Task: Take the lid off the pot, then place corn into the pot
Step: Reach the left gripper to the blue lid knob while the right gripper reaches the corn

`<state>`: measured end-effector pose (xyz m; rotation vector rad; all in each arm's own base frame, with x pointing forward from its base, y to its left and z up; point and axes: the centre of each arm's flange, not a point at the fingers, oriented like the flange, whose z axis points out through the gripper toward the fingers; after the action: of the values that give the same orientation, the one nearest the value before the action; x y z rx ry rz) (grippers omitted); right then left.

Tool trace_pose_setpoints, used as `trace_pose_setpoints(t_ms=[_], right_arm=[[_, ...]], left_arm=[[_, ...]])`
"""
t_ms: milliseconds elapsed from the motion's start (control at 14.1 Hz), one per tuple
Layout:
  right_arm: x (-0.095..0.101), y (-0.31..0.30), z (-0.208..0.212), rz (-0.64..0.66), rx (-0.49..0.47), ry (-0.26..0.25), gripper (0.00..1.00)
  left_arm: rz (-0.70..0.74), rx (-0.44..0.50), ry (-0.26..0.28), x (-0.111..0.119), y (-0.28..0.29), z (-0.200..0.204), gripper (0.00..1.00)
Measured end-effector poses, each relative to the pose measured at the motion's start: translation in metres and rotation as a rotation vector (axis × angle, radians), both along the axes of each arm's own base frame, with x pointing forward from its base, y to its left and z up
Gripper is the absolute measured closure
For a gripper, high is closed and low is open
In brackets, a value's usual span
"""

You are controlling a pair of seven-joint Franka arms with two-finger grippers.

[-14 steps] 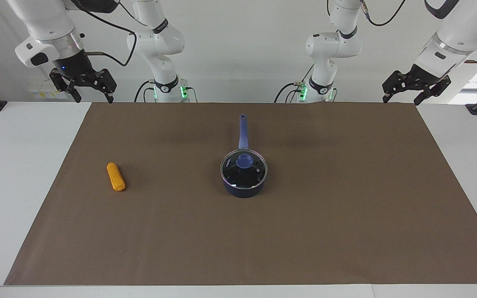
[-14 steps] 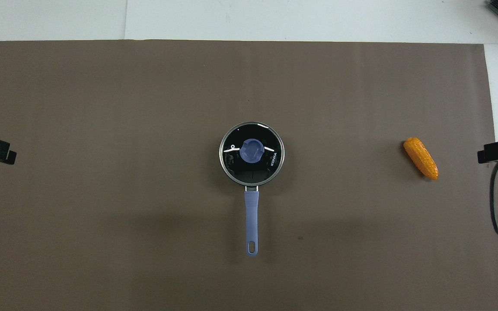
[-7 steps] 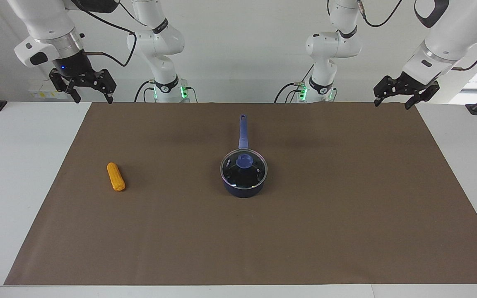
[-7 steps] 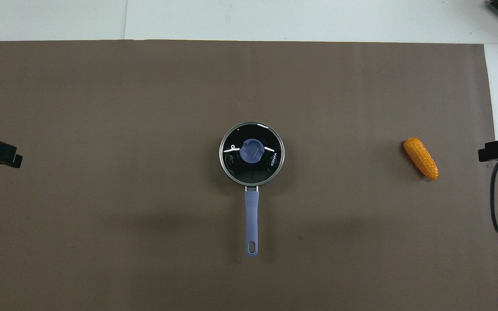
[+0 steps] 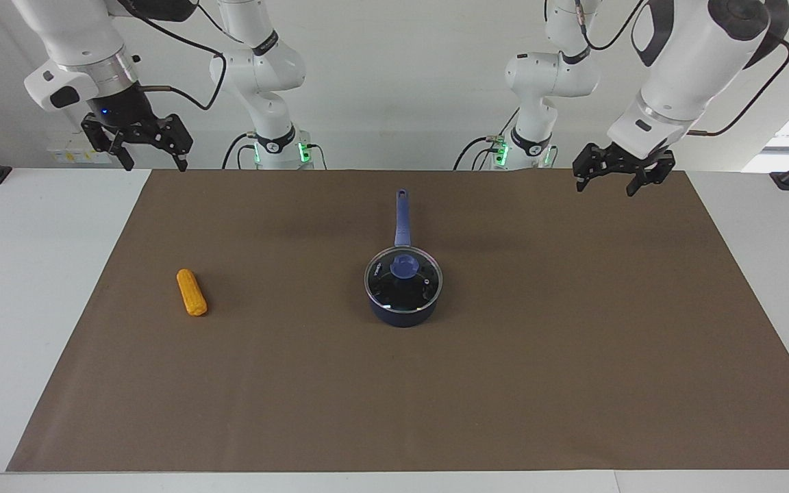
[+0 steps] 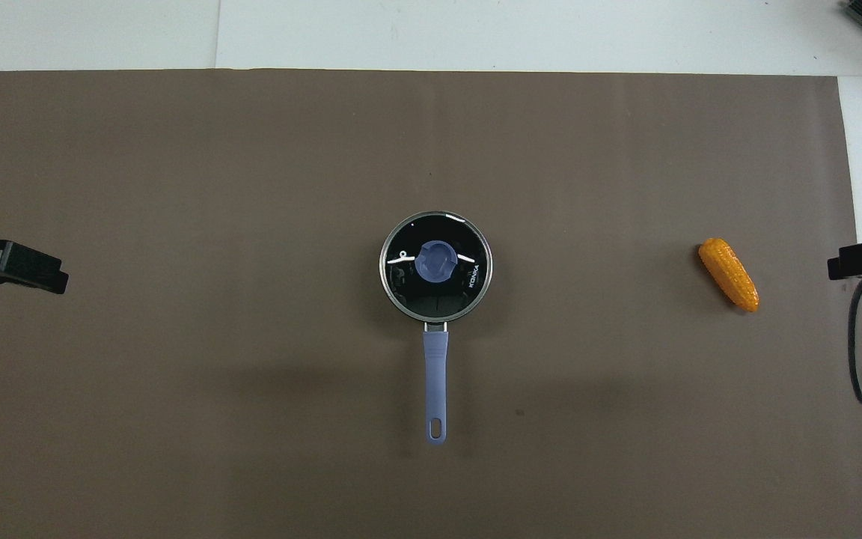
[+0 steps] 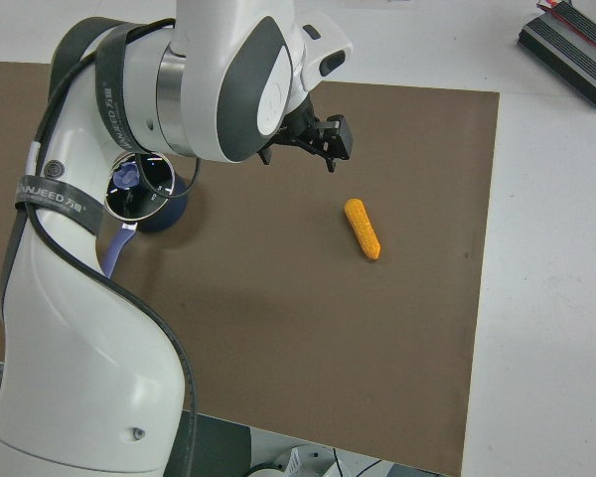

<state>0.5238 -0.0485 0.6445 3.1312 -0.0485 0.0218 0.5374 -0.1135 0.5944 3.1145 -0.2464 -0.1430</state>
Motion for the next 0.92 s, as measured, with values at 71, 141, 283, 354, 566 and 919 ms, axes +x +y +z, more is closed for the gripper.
trace_pose_setpoints(t_ms=[71,141,283,354,566,919], right_arm=[[0.000,0.000,0.000,0.000,0.000,0.000,0.00],[0.000,0.000,0.000,0.000,0.000,0.000,0.00],[0.000,0.000,0.000,0.000,0.000,0.000,0.00],[0.000,0.000,0.000,0.000,0.000,0.000,0.00],[0.000,0.001,0.000,0.005,0.000,0.000,0.00],[0.001,-0.012,-0.029,0.097,0.004,0.033,0.00]], left_arm=[[0.014,0.002,-0.002,0.000,-0.010,-0.003,0.00],[0.031,0.004,-0.007,0.001,-0.019,-0.005,0.00],[0.071,0.007,-0.018,0.002,-0.038,-0.011,0.00],[0.094,0.007,-0.026,0.003,-0.049,-0.015,0.00],[0.154,0.010,-0.036,0.003,-0.088,-0.029,0.00],[0.246,0.005,-0.062,0.002,-0.148,-0.057,0.00]])
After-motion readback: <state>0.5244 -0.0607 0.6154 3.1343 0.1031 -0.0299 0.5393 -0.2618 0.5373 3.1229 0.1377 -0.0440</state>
